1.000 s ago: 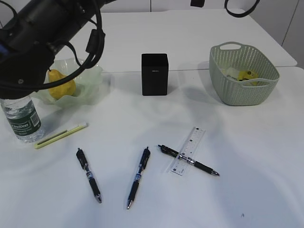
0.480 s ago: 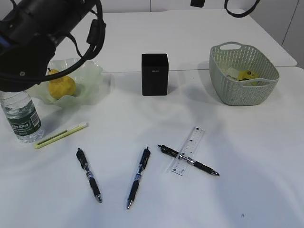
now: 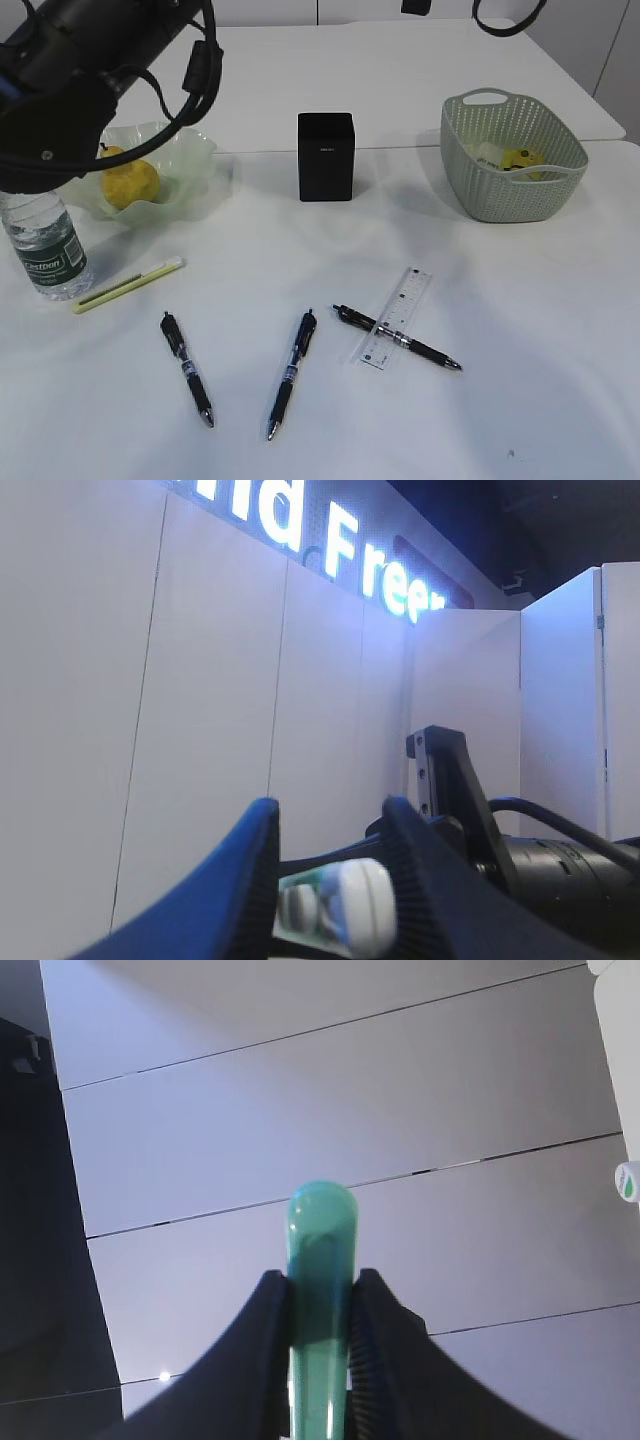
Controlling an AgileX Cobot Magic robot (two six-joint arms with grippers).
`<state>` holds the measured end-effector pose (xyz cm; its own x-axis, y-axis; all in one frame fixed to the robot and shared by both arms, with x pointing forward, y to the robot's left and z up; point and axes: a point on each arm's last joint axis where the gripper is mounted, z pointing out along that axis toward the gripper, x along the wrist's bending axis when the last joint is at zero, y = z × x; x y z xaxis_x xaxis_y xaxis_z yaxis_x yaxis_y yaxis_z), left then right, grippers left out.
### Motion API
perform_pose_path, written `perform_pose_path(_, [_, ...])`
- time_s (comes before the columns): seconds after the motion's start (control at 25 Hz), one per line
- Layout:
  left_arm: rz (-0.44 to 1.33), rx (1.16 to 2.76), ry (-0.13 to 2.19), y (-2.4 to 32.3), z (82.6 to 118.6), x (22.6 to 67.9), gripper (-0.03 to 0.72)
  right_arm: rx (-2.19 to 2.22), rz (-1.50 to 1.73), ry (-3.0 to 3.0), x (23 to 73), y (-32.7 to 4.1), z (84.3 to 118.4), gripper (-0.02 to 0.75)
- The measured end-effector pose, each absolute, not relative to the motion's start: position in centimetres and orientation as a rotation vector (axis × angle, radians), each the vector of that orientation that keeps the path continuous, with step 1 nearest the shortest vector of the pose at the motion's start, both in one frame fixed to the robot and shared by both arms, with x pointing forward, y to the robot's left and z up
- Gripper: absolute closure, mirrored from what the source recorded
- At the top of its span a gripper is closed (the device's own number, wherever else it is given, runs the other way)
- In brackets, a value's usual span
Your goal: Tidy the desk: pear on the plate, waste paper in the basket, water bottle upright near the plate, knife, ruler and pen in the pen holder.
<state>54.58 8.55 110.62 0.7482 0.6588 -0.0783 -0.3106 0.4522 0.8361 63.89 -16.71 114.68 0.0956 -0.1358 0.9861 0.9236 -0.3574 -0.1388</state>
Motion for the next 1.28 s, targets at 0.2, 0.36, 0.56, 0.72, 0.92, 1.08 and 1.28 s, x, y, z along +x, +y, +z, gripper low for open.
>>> perform_pose_path(0.2, [0.621, 0.921, 0.426, 8.55, 110.62, 54.58, 0.477, -1.439, -1.435, -0.833, 63.89, -16.71, 114.68, 0.573])
perform_pose_path(0.36, [0.622, 0.919, 0.429, 8.58, 110.63, 54.60, 0.511, -1.435, -1.447, -0.847, 63.89, -16.71, 114.68, 0.573])
perform_pose_path(0.56, [0.623, 0.911, 0.441, 8.67, 110.64, 54.67, 0.538, -1.432, -1.460, -0.853, 63.91, -16.73, 114.71, 0.573])
perform_pose_path(0.72, [0.623, 0.909, 0.443, 8.68, 110.65, 54.68, 0.540, -1.432, -1.464, -0.856, 63.93, -16.73, 114.71, 0.573])
perform_pose_path(0.92, [0.623, 0.909, 0.443, 8.68, 110.65, 54.68, 0.541, -1.428, -1.476, -0.866, 63.93, -16.73, 114.72, 0.573])
perform_pose_path(1.08, [0.623, 0.909, 0.443, 8.68, 110.65, 54.68, 0.542, -1.426, -1.481, -0.871, 63.93, -16.74, 114.72, 0.573])
perform_pose_path(1.28, [0.624, 0.909, 0.446, 8.69, 110.63, 54.70, 0.542, -1.427, -1.483, -0.872, 63.95, -16.74, 114.72, 0.573])
